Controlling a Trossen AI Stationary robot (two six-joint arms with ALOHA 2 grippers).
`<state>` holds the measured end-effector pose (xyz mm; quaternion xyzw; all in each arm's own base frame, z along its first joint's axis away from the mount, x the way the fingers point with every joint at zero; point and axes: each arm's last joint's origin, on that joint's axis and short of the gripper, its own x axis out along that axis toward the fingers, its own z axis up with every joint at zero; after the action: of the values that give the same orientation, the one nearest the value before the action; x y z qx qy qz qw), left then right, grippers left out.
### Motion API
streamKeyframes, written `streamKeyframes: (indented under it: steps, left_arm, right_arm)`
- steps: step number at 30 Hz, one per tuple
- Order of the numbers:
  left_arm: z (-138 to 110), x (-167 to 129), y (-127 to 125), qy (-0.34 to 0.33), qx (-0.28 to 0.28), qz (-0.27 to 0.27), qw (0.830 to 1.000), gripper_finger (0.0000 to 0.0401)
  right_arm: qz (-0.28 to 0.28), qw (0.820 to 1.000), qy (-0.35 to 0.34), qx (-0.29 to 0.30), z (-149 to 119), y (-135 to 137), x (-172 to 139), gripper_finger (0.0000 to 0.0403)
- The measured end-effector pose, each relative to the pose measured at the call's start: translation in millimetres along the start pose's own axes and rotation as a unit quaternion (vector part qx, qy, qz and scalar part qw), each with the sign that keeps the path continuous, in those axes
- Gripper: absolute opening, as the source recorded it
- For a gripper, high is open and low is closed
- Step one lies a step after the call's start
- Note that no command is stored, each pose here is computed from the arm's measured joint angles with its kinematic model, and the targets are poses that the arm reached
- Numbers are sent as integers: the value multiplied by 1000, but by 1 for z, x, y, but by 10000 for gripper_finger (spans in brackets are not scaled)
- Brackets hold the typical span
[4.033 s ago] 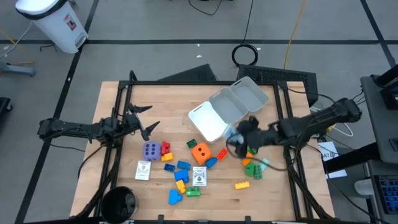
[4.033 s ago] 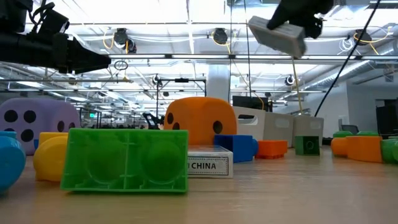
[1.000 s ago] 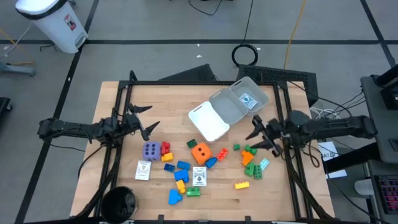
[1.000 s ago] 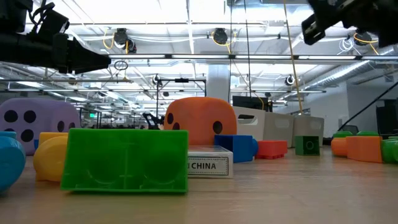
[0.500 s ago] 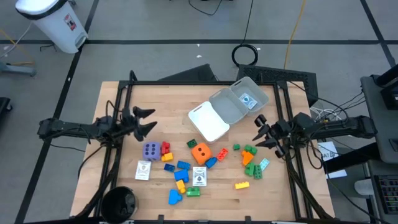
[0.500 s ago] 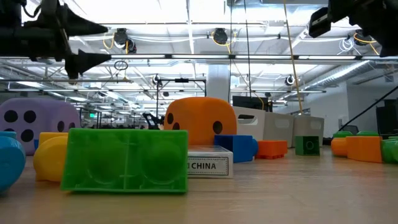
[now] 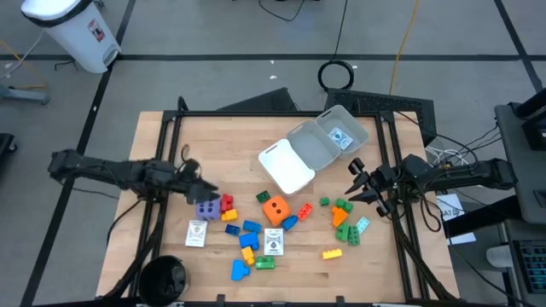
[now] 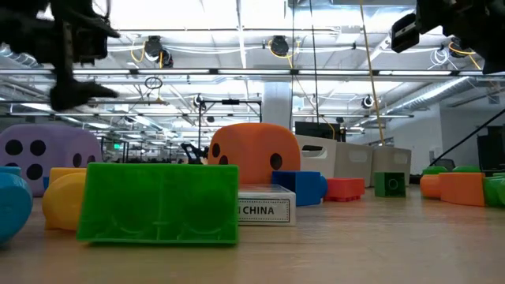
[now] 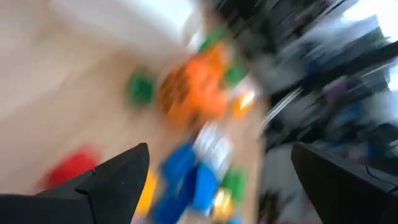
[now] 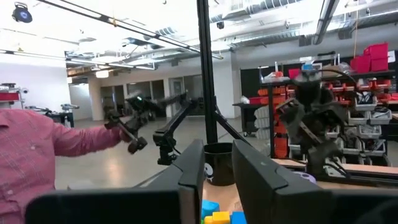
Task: Pick & Place Toys
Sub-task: Put the brown deck of cards into the right grey bin
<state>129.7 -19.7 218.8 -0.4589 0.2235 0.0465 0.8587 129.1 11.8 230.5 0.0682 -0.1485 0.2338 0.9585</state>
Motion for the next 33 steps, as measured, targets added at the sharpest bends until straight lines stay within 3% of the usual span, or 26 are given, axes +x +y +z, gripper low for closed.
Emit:
streamKeyframes:
  steps: [3, 7, 11, 15, 19, 22, 27, 33]
  left_arm:
    - [9, -7, -33, 79, -31, 102, 991, 397]
    - [8, -4, -66, 156, -78, 208, 962, 397]
    - [-13, 19, -73, 213, -77, 280, 933, 397]
    - [-39, 42, -70, 287, -102, 341, 889, 397]
    - [-60, 60, -62, 290, -127, 415, 853, 397]
    - [-73, 68, -59, 275, -139, 454, 836, 397]
    - [-88, 72, -55, 209, -129, 488, 838, 397]
    - [-102, 76, -45, 227, -148, 504, 820, 397]
  right_arm:
    - [0, 1000, 0, -1, 0, 0, 0, 54]
    - [0, 1000, 1, 2, 0, 0, 0, 54]
    - [-1, 1000, 4, 5, -1, 0, 0, 52]
    - [-1, 1000, 4, 5, -1, 0, 0, 49]
    - [-1, 1000, 10, 14, -2, 0, 0, 49]
    - [-1, 1000, 10, 25, -2, 0, 0, 49]
    - [-1, 1000, 10, 30, -2, 0, 0, 49]
    - [-1, 1000, 10, 24, -2, 0, 0, 49]
